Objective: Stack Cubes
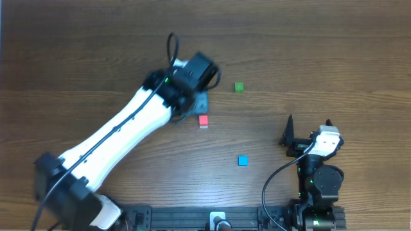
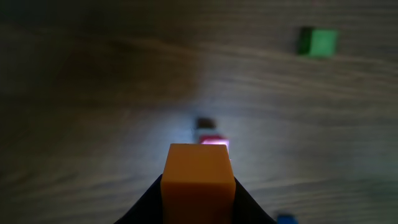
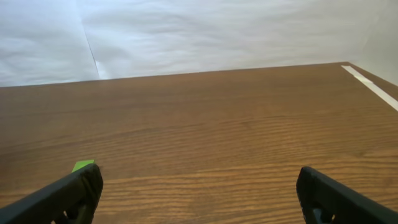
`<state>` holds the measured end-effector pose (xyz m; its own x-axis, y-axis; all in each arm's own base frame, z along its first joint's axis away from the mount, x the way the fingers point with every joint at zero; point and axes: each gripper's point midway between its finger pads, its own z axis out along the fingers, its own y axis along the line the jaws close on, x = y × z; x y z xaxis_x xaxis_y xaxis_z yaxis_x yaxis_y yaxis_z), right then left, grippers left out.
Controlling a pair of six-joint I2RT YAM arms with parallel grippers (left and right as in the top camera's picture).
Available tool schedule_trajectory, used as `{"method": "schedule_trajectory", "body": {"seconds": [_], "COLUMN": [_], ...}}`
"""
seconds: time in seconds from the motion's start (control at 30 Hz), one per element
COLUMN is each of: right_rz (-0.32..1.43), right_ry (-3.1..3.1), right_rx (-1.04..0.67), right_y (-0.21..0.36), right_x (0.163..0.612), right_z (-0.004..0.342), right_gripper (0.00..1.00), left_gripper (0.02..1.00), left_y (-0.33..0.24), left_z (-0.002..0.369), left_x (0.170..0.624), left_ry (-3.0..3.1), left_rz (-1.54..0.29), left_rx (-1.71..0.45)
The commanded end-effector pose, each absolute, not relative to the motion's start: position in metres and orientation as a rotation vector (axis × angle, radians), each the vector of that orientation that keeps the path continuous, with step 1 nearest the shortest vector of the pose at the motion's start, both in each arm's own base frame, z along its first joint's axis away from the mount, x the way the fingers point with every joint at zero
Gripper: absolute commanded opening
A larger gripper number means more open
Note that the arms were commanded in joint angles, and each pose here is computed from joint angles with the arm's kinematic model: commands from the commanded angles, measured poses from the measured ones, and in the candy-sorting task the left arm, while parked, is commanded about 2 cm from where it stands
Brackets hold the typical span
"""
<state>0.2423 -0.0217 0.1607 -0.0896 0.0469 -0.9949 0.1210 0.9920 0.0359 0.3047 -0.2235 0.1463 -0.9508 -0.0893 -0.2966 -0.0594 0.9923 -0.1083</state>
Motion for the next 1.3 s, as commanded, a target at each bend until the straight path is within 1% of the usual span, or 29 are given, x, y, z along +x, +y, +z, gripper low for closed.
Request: {"method": "schedule_trajectory", "body": {"seconds": [0.03, 0.23, 0.67, 1.3], "right_rz": [-0.076, -0.076, -0.076, -0.076], "right_ry": [1.666, 1.666, 1.666, 1.666], "right_rx": [0.139, 0.139, 0.139, 0.139], "right_y": [-0.025, -0.025, -0.025, -0.025], "right_x": [0.242, 0.242, 0.242, 0.242], "right_z": [0.157, 0.157, 0.157, 0.157], "right_gripper": [0.993, 0.991, 0.993, 0.991], "left_gripper": [0.064, 0.058, 0.038, 0.04], "left_y": [-0.23, -0.238, -0.244, -0.246], "left_z": [0.123, 0.112, 0.079, 0.066], "left_x": [0.302, 0.292, 0.279, 0.273], "left_ry": [2.918, 2.951, 3.009, 3.017], "left_rz": [-0.109, -0.085, -0.098, -0.106], "left_rx": [-0.044, -0.008, -0.053, -0.081]}}
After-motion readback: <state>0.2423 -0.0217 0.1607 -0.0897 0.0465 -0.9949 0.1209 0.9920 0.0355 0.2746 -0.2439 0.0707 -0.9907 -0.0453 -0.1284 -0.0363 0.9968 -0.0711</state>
